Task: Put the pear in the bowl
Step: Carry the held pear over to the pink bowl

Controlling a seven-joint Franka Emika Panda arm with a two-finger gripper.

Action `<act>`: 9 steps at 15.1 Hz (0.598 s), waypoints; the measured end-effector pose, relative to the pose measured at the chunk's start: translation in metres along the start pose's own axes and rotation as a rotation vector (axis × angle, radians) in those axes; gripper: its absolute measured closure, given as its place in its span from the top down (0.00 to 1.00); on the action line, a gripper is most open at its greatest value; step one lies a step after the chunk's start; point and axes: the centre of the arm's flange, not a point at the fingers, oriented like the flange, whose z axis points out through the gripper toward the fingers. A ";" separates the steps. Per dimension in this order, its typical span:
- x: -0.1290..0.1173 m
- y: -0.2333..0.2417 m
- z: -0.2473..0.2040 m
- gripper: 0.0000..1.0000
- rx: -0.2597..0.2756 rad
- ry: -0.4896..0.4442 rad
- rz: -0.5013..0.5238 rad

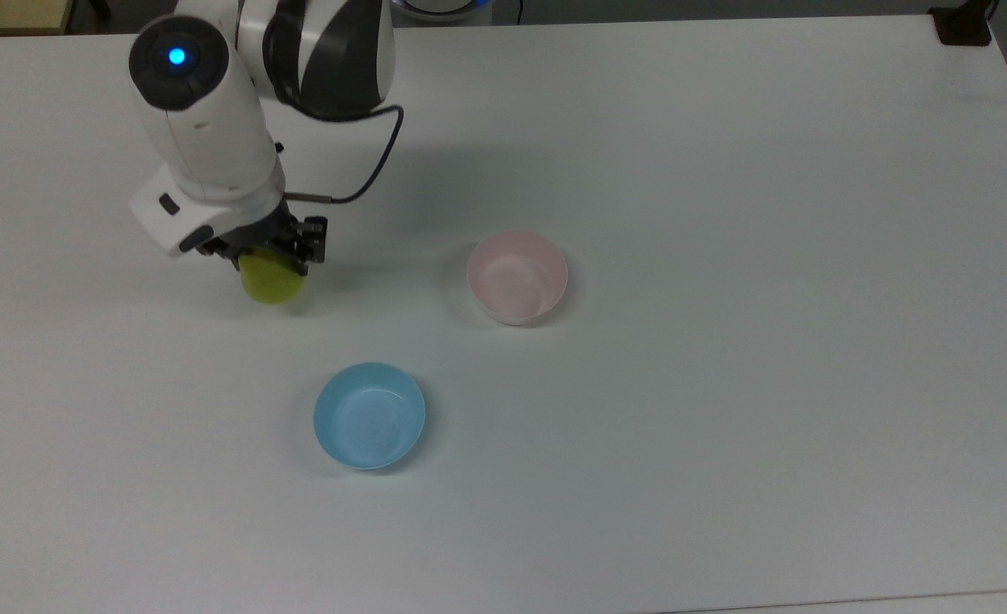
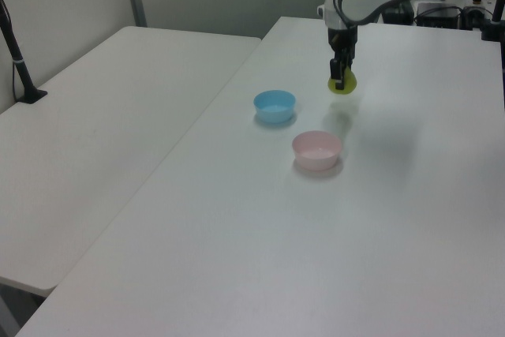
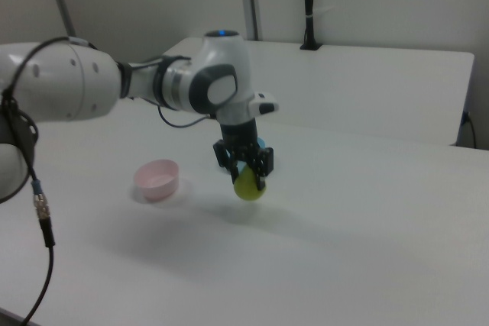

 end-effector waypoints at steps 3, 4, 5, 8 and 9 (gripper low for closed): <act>-0.018 -0.007 -0.046 0.68 -0.011 -0.029 -0.015; -0.024 -0.013 -0.062 0.68 -0.010 -0.032 -0.023; -0.027 -0.020 -0.072 0.68 -0.010 -0.034 -0.032; -0.033 -0.067 -0.098 0.68 -0.016 -0.027 -0.039; -0.034 -0.086 -0.103 0.68 -0.017 -0.025 -0.041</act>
